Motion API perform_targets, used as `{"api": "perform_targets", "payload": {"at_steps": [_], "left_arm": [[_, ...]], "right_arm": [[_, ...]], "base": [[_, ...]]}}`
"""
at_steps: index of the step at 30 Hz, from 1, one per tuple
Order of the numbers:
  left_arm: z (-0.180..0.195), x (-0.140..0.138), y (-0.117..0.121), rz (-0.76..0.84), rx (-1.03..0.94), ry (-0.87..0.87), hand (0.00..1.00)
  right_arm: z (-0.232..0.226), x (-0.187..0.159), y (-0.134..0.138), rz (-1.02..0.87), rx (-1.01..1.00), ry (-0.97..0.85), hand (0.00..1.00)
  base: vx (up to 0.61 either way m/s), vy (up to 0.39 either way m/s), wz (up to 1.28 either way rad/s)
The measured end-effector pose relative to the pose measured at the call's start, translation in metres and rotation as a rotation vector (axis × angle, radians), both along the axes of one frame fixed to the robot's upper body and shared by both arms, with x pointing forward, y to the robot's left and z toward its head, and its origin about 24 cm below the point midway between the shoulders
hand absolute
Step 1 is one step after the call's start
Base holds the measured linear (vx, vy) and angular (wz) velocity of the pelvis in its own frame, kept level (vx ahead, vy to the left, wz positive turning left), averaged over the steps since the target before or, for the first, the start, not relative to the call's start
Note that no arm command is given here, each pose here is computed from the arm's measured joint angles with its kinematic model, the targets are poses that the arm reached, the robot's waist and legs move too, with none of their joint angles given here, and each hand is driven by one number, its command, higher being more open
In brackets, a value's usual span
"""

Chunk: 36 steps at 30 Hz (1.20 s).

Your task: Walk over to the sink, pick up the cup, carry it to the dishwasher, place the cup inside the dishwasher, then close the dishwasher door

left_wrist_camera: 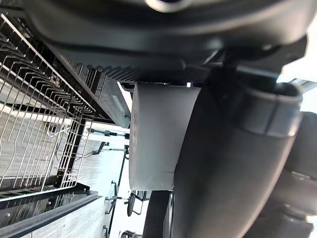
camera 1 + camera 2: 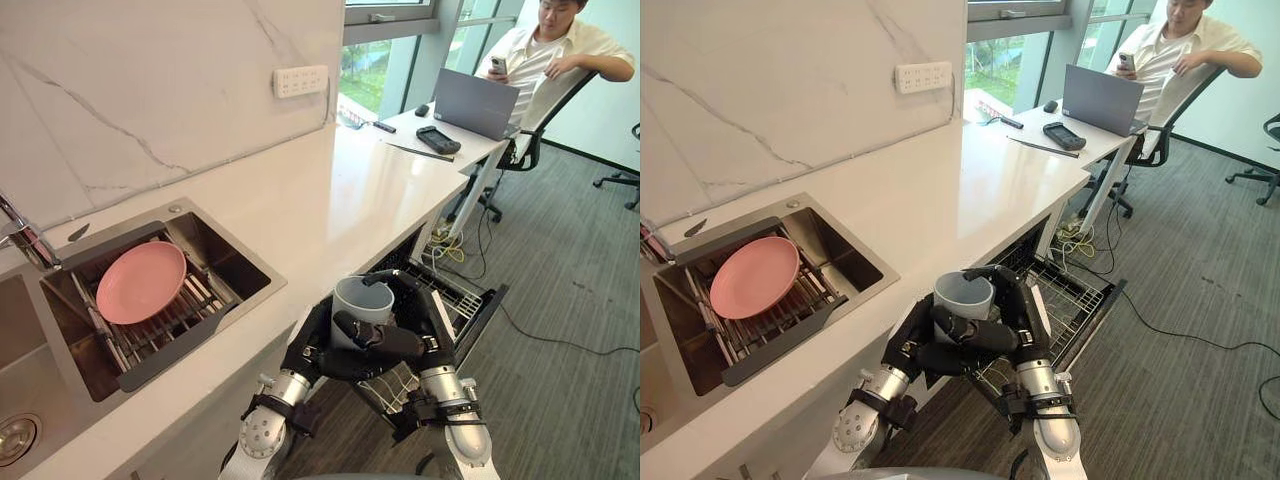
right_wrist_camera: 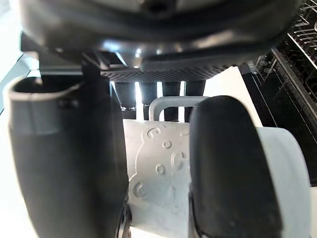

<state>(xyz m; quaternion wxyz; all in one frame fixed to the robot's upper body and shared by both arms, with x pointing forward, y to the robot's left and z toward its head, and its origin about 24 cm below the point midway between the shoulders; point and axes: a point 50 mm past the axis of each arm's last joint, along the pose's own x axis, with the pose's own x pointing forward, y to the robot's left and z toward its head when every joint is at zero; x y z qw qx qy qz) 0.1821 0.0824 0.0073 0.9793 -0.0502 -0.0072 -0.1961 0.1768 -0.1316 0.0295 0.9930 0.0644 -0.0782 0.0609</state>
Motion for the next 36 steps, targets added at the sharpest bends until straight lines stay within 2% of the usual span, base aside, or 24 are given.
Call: {"api": "perform_targets", "payload": {"at_steps": [14,36], "left_arm": [[0.002,0.003,0.006,-0.020,0.019,-0.022,1.00],[0.008,0.004,0.008,-0.034,0.014,-0.044,1.00]], "right_arm": [[0.010,-0.001,-0.007,0.001,-0.205,-0.093,0.00],[0.015,0.000,-0.010,-0.003,-0.241,-0.126,0.00]], "base": [[0.00,0.000,0.00],[0.00,0.000,-0.01]]}}
